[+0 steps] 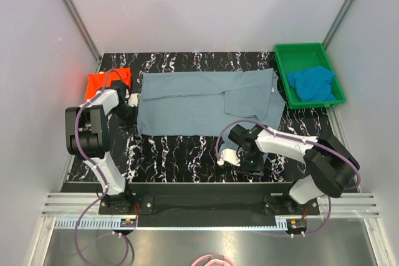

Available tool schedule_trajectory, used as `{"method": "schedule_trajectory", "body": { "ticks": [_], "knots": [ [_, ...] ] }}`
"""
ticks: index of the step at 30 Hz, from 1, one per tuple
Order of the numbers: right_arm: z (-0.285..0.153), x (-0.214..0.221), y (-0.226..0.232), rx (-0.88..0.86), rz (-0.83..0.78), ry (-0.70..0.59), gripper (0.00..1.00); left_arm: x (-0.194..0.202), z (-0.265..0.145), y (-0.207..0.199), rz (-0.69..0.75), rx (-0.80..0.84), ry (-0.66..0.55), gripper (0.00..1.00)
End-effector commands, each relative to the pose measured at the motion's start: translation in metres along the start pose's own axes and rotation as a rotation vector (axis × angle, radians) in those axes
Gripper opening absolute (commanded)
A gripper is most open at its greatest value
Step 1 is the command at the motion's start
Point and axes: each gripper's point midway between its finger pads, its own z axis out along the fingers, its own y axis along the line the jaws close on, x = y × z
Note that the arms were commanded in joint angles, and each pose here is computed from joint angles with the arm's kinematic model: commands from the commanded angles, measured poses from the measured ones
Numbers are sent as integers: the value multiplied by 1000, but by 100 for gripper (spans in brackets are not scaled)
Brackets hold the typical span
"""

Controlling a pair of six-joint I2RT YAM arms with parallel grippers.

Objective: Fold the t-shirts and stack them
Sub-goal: Fold the tshirt

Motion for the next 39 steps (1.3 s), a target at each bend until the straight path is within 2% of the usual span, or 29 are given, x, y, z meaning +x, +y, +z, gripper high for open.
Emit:
{"method": "schedule_trajectory", "body": {
  "ticks": [1,7,9,12,13,19,30,39],
  "knots": [
    [-1,1,-7,96,-29,10,48,-16,-18,-2,-1,7,-66,0],
    [-1,-2,-18,148,-54,11,45,-17,-21,-2,-3,-2,-79,0],
    [0,-2,-22,163,-55,17,35,-18,-22,-2,-2,-4,-82,0],
    [4,-3,-24,163,-65,18,27,-18,-22,-1,-2,-5,-84,0],
    [3,-3,-24,165,-66,18,20,-18,-23,-1,-3,-4,-84,0],
    [-5,-2,-33,216,-52,39,0,-19,-21,-2,-4,1,-85,0],
    [-60,-23,-79,418,-71,33,0,-31,-28,2,3,-14,-108,0],
    [-104,-29,-124,565,66,-33,0,-69,-64,-2,47,-28,-213,0]
  ]
}}
